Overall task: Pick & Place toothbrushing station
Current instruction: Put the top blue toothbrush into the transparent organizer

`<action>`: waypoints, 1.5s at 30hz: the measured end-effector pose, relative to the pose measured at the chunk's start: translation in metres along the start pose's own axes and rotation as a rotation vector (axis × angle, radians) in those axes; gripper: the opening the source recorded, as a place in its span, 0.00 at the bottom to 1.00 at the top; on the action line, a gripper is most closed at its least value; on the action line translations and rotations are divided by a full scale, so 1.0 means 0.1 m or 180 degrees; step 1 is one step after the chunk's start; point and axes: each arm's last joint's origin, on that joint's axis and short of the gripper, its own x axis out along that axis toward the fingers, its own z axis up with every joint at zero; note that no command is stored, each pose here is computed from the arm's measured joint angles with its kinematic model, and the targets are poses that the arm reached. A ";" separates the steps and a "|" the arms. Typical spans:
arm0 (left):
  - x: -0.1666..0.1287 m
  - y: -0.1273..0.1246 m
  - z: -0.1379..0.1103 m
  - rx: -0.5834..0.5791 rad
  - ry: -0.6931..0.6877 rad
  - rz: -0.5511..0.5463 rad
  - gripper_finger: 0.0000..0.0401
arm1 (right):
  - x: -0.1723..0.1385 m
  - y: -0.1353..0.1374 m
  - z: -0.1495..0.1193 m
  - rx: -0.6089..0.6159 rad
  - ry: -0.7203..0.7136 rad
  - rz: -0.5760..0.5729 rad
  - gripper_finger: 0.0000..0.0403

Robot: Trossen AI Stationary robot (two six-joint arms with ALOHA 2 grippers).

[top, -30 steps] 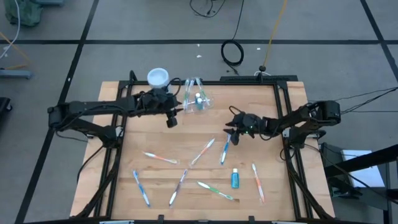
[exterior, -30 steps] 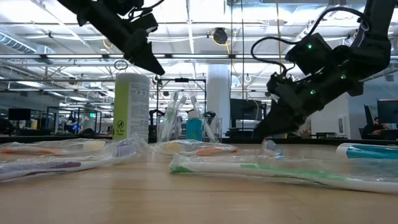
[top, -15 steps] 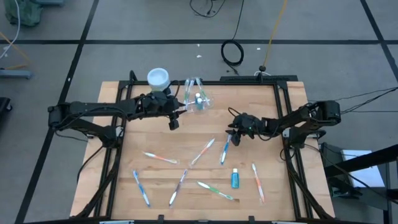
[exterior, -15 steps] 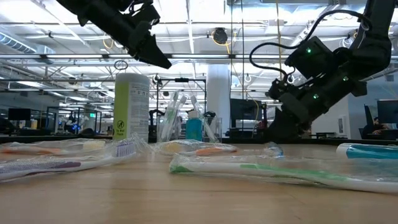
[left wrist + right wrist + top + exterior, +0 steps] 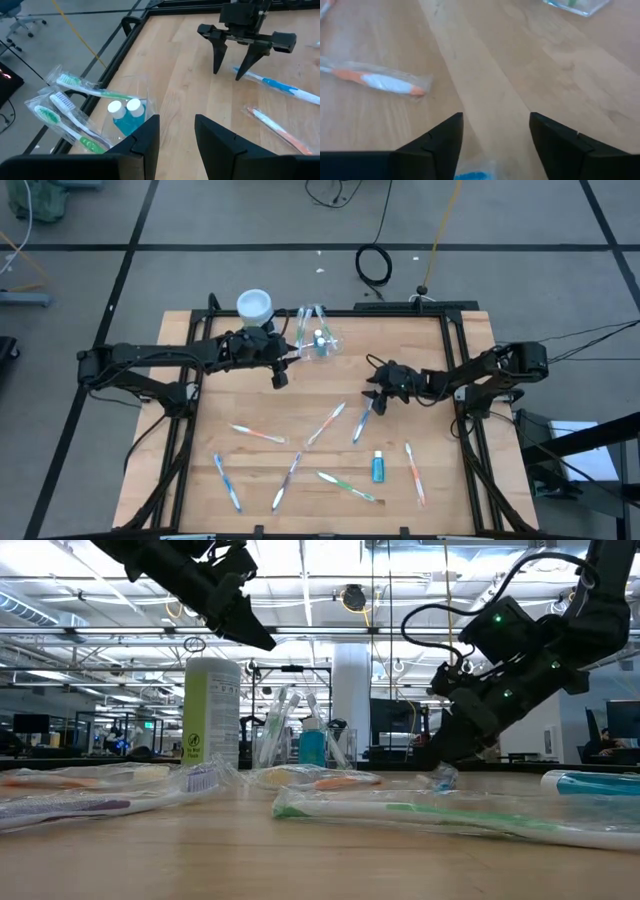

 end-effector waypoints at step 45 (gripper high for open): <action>-0.02 -0.09 0.09 0.0099 -0.0267 -0.0066 0.32 | -0.35 -0.16 -0.37 -0.0295 -0.0032 0.0561 0.63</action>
